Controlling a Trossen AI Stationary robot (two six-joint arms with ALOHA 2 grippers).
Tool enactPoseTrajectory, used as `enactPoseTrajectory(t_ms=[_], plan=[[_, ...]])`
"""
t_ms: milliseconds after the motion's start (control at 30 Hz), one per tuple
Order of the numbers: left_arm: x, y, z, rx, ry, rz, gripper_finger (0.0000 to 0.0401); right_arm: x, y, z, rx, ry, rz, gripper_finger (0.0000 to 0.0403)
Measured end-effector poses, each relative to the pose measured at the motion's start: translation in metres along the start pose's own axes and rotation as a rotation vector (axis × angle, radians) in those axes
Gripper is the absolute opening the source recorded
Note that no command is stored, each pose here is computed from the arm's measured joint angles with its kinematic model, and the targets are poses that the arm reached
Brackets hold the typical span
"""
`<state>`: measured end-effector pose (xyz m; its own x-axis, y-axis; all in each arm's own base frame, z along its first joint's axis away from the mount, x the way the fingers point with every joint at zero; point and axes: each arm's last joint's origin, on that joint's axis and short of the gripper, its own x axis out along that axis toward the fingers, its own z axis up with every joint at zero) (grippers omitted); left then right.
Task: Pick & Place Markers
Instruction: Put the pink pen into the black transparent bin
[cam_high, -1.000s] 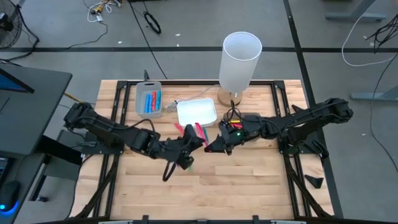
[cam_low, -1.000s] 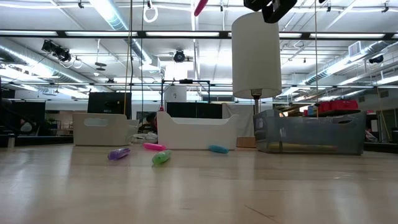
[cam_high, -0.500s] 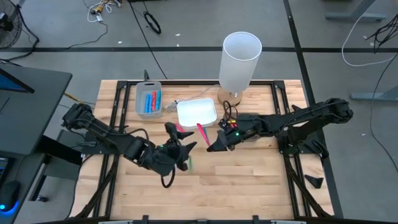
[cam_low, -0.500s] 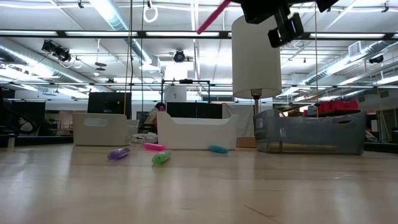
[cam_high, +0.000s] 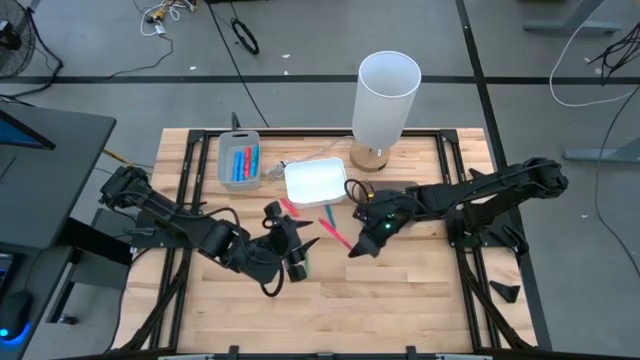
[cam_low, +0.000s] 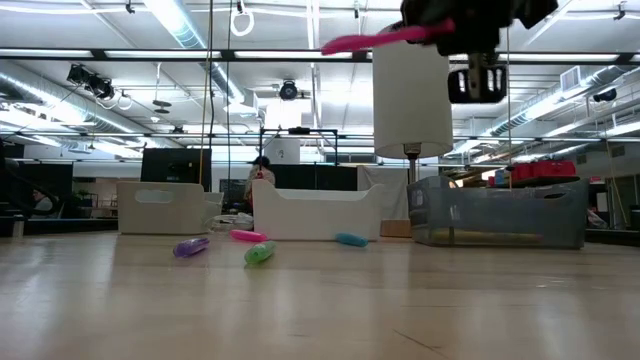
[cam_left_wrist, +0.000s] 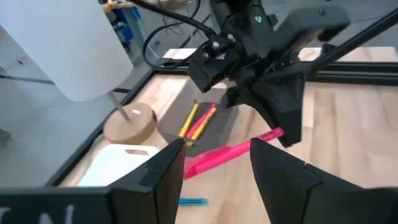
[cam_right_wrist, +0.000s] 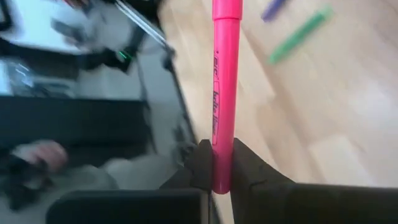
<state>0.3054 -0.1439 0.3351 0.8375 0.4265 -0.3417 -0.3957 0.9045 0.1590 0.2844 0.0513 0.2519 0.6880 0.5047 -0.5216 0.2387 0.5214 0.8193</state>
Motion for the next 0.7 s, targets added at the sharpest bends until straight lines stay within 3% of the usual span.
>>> enactPoseTrajectory(t_ms=[700], plan=[[0.000,-0.001,0.000,-0.099,0.012,-0.032,0.0188,-0.027,-0.047,-0.039,-0.383,0.426,-0.522,0.0018]])
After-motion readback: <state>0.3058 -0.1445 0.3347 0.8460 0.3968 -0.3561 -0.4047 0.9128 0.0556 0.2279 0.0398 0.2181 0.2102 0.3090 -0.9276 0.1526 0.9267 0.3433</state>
